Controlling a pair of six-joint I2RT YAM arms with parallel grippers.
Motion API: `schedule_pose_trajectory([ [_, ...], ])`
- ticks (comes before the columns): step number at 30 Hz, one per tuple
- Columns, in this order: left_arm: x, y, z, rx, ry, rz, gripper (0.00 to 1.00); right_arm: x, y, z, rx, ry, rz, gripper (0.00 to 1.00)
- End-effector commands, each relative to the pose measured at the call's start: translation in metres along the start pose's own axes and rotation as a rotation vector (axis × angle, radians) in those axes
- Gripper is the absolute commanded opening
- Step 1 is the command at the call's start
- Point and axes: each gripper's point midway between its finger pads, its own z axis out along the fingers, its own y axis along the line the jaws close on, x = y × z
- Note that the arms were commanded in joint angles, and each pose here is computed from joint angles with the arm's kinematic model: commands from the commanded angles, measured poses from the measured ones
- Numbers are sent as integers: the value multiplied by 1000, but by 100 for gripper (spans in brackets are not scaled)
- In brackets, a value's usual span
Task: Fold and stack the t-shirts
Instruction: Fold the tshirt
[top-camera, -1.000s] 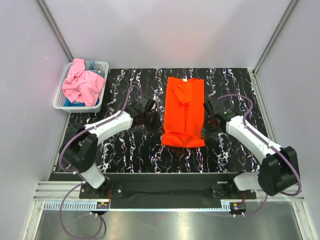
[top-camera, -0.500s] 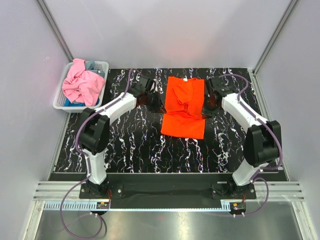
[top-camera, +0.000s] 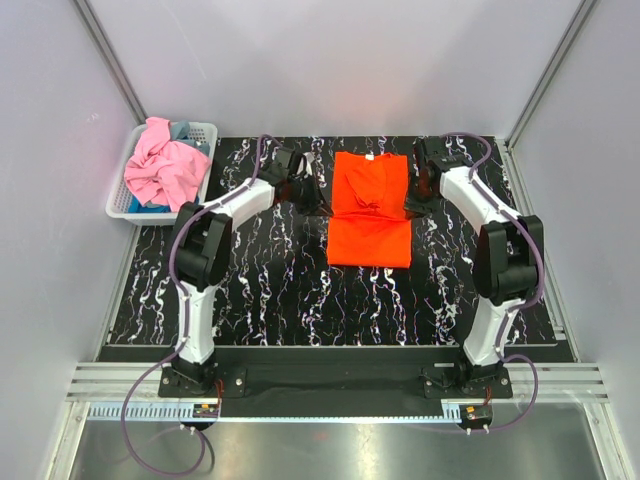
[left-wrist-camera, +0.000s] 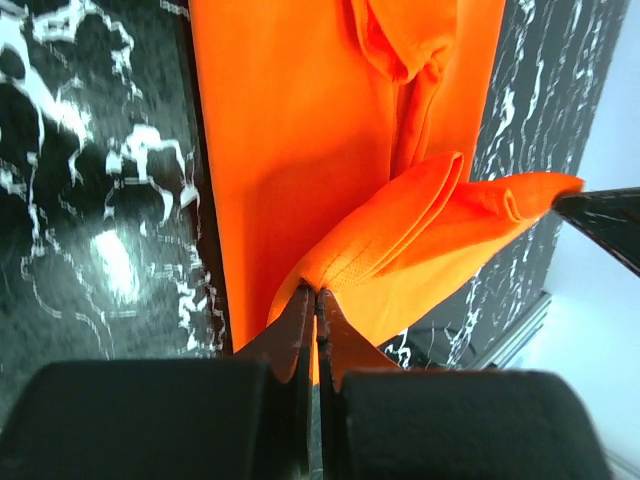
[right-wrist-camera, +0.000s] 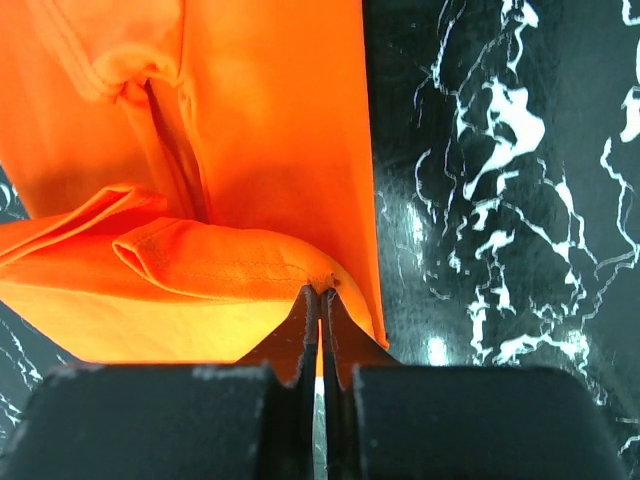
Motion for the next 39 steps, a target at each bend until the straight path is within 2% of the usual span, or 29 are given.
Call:
schedule_pose_trajectory([
  [1, -31, -33, -5, 141, -65, 56, 0, -22, 9, -2, -49, -42, -20, 0],
  [8, -47, -38, -2, 186, -106, 57, 0, -42, 16, -3, -91, -76, -22, 0],
  [21, -69, -7, 26, 148, -106, -8, 2, -54, 16, 35, -92, -56, -3, 0],
  [22, -70, -4, 29, 144, -106, -12, 7, -57, 15, 35, -83, -63, -1, 0],
  [25, -75, -3, 31, 156, -111, 2, 12, -59, 14, 42, -76, -59, 5, 4],
  [26, -77, -3, 30, 161, -112, 6, 22, -63, 15, 42, -80, -66, 8, 9],
  [28, -82, -5, 28, 192, -112, 14, 33, -65, 13, 46, -76, -61, 23, 16],
  [29, -84, -7, 28, 207, -113, 15, 42, -70, 14, 45, -79, -70, 25, 21],
  [30, -88, -6, 26, 215, -118, 15, 45, -73, 15, 44, -79, -73, 30, 21],
  [32, -94, -17, 20, 268, -114, 40, 47, -81, 11, 39, -58, -90, 41, 21],
  [36, -105, -28, 8, 300, -134, 86, 53, -89, 10, 24, -56, -110, 56, 32],
  [39, -104, -35, 1, 330, -129, 108, 54, -86, 10, 16, -64, -103, 46, 35],
])
